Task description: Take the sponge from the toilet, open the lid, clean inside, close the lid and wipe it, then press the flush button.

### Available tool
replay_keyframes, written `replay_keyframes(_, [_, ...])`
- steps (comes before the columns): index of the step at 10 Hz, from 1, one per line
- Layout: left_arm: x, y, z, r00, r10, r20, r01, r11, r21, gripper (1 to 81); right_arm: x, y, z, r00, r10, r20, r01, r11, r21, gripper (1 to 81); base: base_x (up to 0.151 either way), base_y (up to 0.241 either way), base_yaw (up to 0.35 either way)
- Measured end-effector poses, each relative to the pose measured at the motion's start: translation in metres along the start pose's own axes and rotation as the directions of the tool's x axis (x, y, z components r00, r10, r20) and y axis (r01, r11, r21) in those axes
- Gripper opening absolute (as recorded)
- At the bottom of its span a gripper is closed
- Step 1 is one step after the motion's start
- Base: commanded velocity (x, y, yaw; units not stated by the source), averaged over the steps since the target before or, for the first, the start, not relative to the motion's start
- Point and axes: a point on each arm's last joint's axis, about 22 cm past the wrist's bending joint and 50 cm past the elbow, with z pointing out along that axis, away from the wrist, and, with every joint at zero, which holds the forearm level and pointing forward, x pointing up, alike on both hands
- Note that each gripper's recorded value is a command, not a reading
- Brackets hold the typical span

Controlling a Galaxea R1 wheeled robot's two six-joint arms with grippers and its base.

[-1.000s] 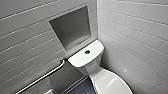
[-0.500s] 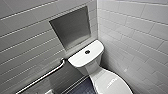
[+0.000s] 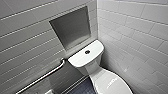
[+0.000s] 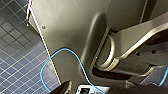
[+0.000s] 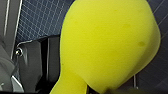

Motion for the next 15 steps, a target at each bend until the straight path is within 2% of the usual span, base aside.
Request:
replay_keyframes(1, [0.001, 0.005, 0.003, 1.0, 0.0, -0.003, 0.0, 1.0, 0.001, 81.1, -0.027, 0.003, -0.002, 0.999, -0.023, 0.035, 0.023, 1.0, 0.0, 1.0, 0.0, 0.0, 0.0])
replay_keyframes(3, [0.004, 0.01, 0.004, 1.0, 0.017, -0.008, -0.017, 1.0, -0.003, 81.1, -0.063, 0.0, 0.0, 0.995, -0.067, 0.067, 0.066, 0.998, 0.013, 1.0, 0.0, 0.0, 0.0])
replay_keyframes(5, [0.002, 0.006, -0.002, 0.998, 0.06, -0.009, -0.06, 0.998, 0.011, 81.1, -0.104, -0.024, 0.008, 0.992, -0.08, 0.096, 0.075, 0.996, 0.051, 1.0, 0.0, 0.0, 0.0])
replay_keyframes(7, [-0.02, 0.007, -0.01, 0.998, 0.063, 0.011, -0.063, 0.998, 0.012, 81.1, -0.142, -0.034, 0.003, 0.989, -0.074, 0.128, 0.067, 0.996, 0.055, 1.0, 0.0, 0.0, 0.0])
replay_keyframes(9, [-0.022, 0.01, -0.02, 0.997, 0.077, -0.009, -0.077, 0.997, 0.008, 81.1, -0.151, -0.038, -0.002, 0.99, -0.088, 0.112, 0.083, 0.996, 0.042, 1.0, 0.0, 0.0, 0.0])
replay_keyframes(13, [-0.016, 0.022, -0.038, 0.99, 0.111, -0.088, -0.112, 0.994, -0.01, 81.1, -0.147, -0.06, -0.008, 0.99, -0.138, 0.028, 0.137, 0.99, 0.026, 1.0, 0.0, 0.0, 0.0])
replay_keyframes(15, [-0.018, 0.028, -0.044, 0.984, 0.144, -0.108, -0.147, 0.989, -0.017, 81.1, -0.152, -0.069, -0.016, 0.99, -0.143, -0.021, 0.143, 0.99, 0.014, 1.0, 0.0, 0.0, 0.0])
